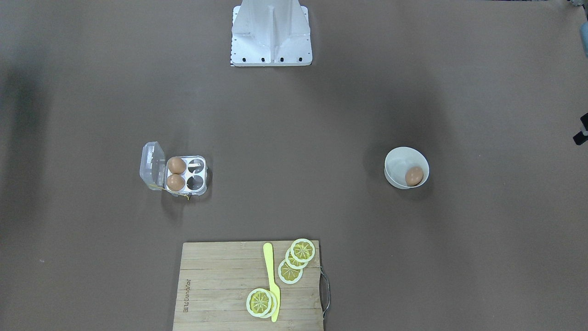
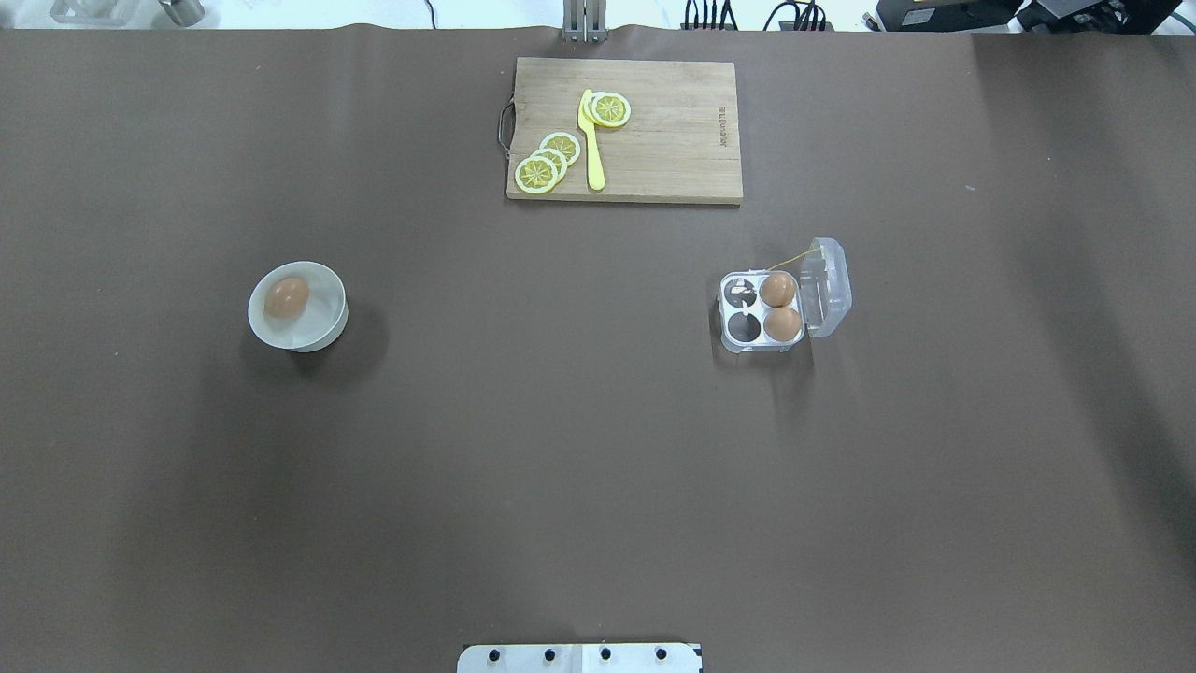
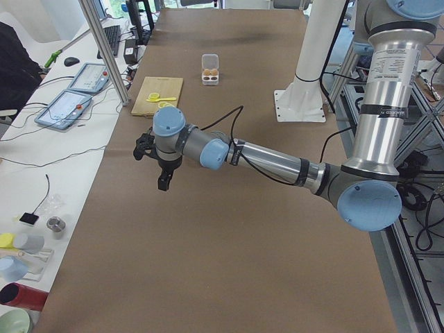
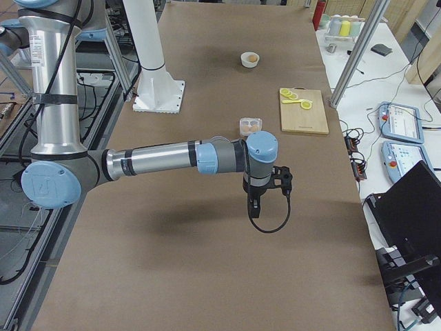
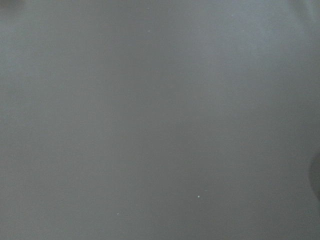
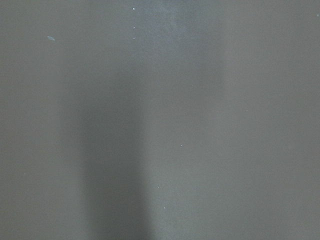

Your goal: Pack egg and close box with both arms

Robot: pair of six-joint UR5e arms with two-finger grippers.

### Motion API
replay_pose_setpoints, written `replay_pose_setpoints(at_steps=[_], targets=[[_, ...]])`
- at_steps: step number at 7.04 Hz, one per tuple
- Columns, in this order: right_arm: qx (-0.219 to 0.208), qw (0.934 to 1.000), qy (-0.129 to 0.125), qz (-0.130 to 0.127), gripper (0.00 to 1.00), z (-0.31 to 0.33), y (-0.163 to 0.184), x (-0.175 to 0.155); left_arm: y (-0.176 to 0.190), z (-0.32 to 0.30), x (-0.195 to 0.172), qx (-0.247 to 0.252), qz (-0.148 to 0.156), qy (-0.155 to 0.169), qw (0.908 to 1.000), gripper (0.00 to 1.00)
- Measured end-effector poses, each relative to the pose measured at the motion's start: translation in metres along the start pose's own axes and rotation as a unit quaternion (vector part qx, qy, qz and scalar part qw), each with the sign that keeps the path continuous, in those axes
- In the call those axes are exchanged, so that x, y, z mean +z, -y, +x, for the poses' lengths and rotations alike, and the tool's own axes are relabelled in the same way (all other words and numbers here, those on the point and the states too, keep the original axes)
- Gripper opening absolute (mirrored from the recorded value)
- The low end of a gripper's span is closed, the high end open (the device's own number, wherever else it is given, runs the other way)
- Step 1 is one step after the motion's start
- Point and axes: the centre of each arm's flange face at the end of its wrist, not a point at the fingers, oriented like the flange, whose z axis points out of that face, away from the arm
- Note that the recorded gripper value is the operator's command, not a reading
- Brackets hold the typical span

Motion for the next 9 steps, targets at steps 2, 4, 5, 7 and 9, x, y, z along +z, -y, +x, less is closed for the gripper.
replay_pose_setpoints(at_steps=[2,4,5,7,9], targets=[[-0.010,0.9999,0.005,-0.003,1.00,-0.011,0.004,0.003,0.016,0.112,0.024,-0.058,-0.016,-0.033,0.9976,0.97],[-0.012,0.9998,0.014,-0.009,1.00,-0.021,0.007,0.010,0.001,0.208,0.063,-0.103,-0.031,-0.029,0.9938,0.97],[-0.008,0.9998,0.016,-0.014,1.00,-0.023,0.008,0.014,-0.012,0.242,0.088,-0.112,-0.027,-0.011,0.9933,0.97],[-0.003,0.9996,0.020,-0.020,1.00,-0.023,0.008,0.020,-0.028,0.275,0.123,-0.115,-0.018,0.017,0.9930,0.92],[-0.004,0.9995,0.023,-0.023,1.00,-0.029,0.010,0.022,-0.038,0.294,0.160,-0.097,-0.012,0.039,0.9944,0.88]])
